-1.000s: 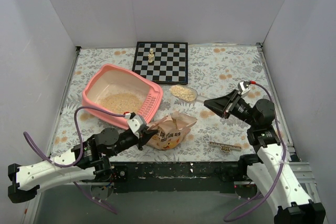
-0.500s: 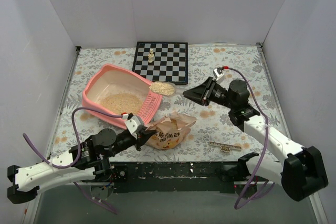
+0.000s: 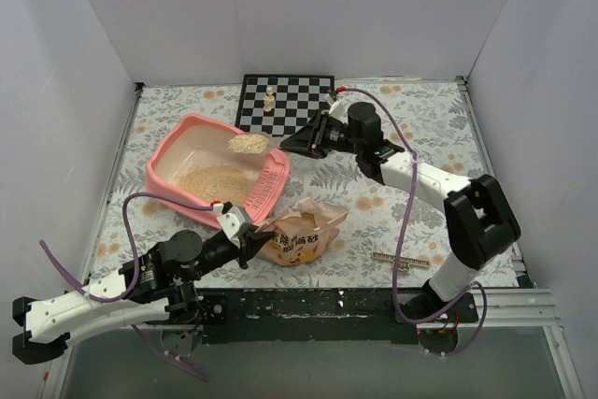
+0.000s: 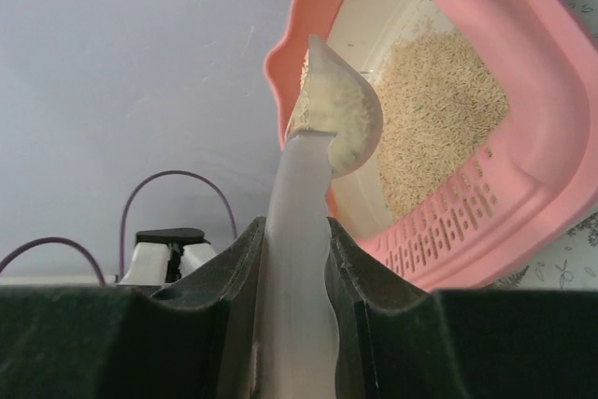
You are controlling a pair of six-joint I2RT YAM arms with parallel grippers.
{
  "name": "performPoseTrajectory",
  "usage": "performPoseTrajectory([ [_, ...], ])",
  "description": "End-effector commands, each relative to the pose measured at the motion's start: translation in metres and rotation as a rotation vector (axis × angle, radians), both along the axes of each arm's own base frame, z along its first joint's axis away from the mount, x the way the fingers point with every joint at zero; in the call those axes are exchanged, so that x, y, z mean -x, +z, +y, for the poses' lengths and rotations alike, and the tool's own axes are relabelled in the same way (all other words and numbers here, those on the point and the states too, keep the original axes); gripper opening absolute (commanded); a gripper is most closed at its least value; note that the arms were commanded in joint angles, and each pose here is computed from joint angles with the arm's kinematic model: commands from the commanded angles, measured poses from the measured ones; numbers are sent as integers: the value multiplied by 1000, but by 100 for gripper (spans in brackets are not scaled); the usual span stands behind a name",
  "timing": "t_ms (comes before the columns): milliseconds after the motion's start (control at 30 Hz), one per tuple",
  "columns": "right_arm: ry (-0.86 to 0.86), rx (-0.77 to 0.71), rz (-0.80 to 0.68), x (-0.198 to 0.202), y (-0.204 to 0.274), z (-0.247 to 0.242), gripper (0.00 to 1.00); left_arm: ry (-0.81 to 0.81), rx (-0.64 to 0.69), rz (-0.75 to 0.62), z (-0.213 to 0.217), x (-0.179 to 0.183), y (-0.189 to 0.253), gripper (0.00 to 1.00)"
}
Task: Fill the litter box with clean litter
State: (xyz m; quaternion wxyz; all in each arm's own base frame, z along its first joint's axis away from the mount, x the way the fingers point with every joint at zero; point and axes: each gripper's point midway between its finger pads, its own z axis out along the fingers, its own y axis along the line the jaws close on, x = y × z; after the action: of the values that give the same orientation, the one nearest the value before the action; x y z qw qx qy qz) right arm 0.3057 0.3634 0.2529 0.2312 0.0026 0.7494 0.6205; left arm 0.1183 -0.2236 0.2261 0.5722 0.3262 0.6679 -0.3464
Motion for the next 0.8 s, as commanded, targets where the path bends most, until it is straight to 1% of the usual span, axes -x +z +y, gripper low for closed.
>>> performPoseTrajectory([
  [0, 73, 59, -110, -12, 14, 35, 1, 23, 170, -48, 4, -2, 57, 0],
  [133, 98, 220, -82, -19, -12, 58, 1, 31, 178, -47, 7, -2, 59, 0],
  [200, 99, 289, -103, -25, -11, 66, 1, 35, 187, -49, 9, -2, 61, 0],
  [233, 100, 345, -89, -25, -20, 68, 1, 40, 192, -53, 11, -3, 63, 0],
  [333, 87, 465, -136, -34, -21, 75, 1, 53, 208, -55, 15, -4, 66, 0],
  [500, 65, 663, -309, -45, -17, 87, 1, 52, 219, -59, 16, -3, 68, 0],
  [600, 10, 796, -426, -56, -19, 85, 1, 47, 217, -57, 14, -2, 67, 0],
  [767, -12, 937, -536, -60, -29, 77, 1, 40, 213, -54, 12, -2, 66, 0],
])
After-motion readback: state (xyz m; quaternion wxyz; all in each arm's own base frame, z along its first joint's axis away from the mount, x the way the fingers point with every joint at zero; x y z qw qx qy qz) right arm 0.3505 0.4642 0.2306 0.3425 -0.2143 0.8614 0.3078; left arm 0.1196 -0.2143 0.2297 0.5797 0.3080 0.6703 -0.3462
